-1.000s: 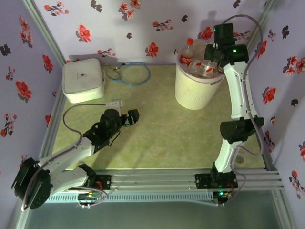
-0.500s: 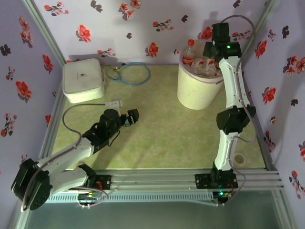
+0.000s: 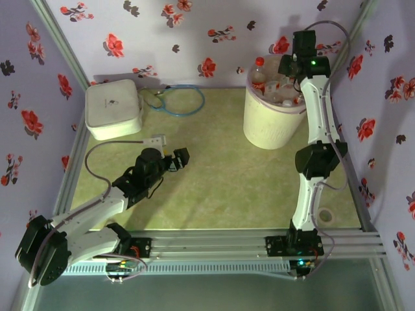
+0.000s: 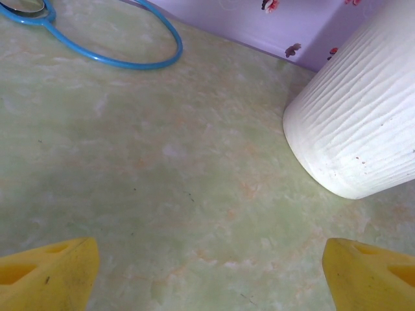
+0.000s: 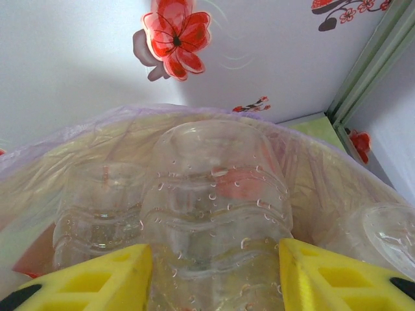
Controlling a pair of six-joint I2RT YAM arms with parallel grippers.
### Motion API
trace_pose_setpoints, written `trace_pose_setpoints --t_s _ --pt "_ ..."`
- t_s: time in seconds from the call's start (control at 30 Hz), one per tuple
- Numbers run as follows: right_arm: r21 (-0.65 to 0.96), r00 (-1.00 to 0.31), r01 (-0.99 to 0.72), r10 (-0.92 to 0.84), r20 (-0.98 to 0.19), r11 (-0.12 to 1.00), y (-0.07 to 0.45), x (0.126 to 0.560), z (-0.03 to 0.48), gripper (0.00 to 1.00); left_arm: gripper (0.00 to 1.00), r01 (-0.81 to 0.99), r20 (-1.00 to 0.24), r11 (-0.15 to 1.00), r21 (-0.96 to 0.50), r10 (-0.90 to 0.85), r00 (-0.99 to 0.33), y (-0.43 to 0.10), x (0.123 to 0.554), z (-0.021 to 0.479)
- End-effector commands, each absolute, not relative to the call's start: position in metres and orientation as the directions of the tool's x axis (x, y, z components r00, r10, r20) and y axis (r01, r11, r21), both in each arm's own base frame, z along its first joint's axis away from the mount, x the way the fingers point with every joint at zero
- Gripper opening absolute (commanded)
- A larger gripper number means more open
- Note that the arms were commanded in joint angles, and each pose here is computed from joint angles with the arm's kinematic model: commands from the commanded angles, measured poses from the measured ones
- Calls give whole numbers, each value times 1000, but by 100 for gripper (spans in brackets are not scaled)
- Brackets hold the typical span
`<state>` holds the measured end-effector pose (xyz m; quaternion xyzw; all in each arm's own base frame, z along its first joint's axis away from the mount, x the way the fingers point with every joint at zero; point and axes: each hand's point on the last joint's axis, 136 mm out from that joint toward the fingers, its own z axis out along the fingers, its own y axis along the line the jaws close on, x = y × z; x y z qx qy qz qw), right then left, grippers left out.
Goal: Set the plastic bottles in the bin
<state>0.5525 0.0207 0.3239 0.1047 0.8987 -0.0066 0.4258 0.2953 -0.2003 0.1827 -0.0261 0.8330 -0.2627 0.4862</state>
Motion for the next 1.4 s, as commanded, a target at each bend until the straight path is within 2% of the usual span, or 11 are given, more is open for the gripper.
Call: trace_pose_setpoints --t_s 0.0,0.17,0.23,0.53,0.73,0.87,1.07,1.37 --pt "94 -895 162 186 -406 982 54 507 199 52 90 217 -806 861 -460 -303 -508 -197 297 189" --pt "151 -920 90 140 -367 984 91 492 184 52 90 218 -807 860 -461 -304 -507 -196 296 190" --pt "225 -925 46 127 -359 973 116 487 181 52 90 218 -808 860 -462 -306 -504 -195 295 191" --pt "385 -929 -80 71 -364 920 187 466 194 52 89 200 -812 867 -455 -313 -492 -186 290 191" --pt "422 -930 -176 -10 -366 889 235 449 201 52 90 197 -813 869 -454 -313 -492 -184 289 192" --pt "338 -891 -182 -10 -453 923 227 457 222 59 89 194 -815 871 -452 -314 -487 -181 287 194" --pt "237 -785 -198 -9 -620 951 212 475 282 66 89 187 -816 874 -448 -315 -484 -180 289 195" --pt "133 -689 -203 -45 -723 970 195 480 339 71 90 189 -820 880 -435 -300 -488 -183 292 197"
